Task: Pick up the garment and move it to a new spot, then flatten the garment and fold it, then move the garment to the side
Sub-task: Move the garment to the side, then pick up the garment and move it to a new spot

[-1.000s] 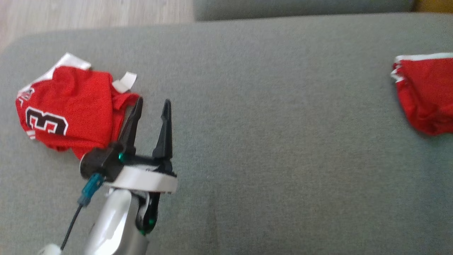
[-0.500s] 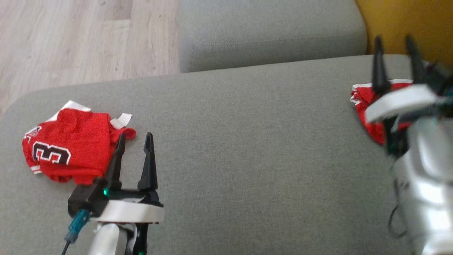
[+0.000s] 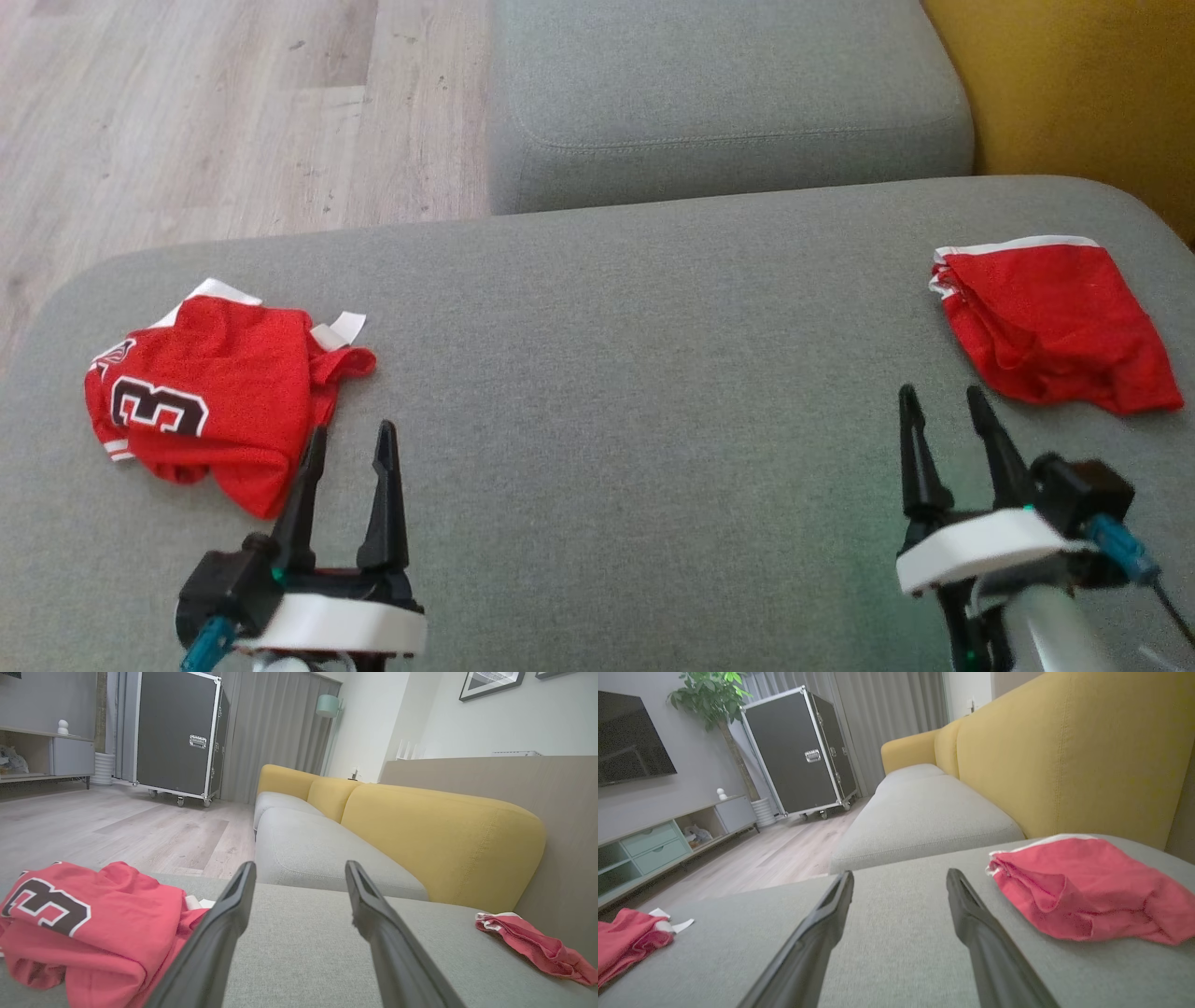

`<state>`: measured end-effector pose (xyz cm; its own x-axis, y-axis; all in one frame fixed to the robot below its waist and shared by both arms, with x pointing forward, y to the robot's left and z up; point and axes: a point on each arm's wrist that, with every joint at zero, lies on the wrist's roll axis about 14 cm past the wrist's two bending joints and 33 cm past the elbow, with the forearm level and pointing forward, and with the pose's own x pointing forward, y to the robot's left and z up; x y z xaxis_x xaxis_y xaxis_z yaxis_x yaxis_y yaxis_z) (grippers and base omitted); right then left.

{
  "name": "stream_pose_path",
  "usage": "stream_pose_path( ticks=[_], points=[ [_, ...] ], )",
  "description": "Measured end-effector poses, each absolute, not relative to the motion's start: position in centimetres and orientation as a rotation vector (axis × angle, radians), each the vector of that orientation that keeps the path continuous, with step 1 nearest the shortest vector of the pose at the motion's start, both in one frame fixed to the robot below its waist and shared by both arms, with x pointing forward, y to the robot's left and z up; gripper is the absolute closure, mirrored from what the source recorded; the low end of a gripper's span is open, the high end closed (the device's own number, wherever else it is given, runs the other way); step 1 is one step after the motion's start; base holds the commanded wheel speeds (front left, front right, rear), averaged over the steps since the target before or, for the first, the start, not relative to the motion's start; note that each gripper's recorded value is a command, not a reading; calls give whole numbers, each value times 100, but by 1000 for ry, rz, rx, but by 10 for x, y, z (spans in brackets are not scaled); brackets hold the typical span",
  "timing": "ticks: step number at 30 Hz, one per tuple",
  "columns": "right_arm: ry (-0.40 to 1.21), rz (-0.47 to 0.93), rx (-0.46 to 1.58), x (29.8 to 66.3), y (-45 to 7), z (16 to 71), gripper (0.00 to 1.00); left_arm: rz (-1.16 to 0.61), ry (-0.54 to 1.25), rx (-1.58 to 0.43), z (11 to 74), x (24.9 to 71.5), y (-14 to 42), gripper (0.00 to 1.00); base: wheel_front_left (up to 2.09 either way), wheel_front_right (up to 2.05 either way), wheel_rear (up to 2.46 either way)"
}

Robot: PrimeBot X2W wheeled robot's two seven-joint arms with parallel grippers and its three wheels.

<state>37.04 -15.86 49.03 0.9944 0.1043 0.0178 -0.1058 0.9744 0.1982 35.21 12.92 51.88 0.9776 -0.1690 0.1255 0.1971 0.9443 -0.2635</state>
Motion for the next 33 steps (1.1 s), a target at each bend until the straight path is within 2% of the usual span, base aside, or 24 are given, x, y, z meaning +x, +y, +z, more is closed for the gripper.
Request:
stream_pose_path(
  ticks=[7, 33],
  points=[
    [-6, 122, 190, 361, -153, 487, 0, -180, -92, -279, 515, 350, 129, 0, 0, 0, 0],
    [-35, 174, 170, 368, -138, 498, 0, -142, -81, -269, 510, 345, 141, 0, 0, 0, 0]
  ],
)
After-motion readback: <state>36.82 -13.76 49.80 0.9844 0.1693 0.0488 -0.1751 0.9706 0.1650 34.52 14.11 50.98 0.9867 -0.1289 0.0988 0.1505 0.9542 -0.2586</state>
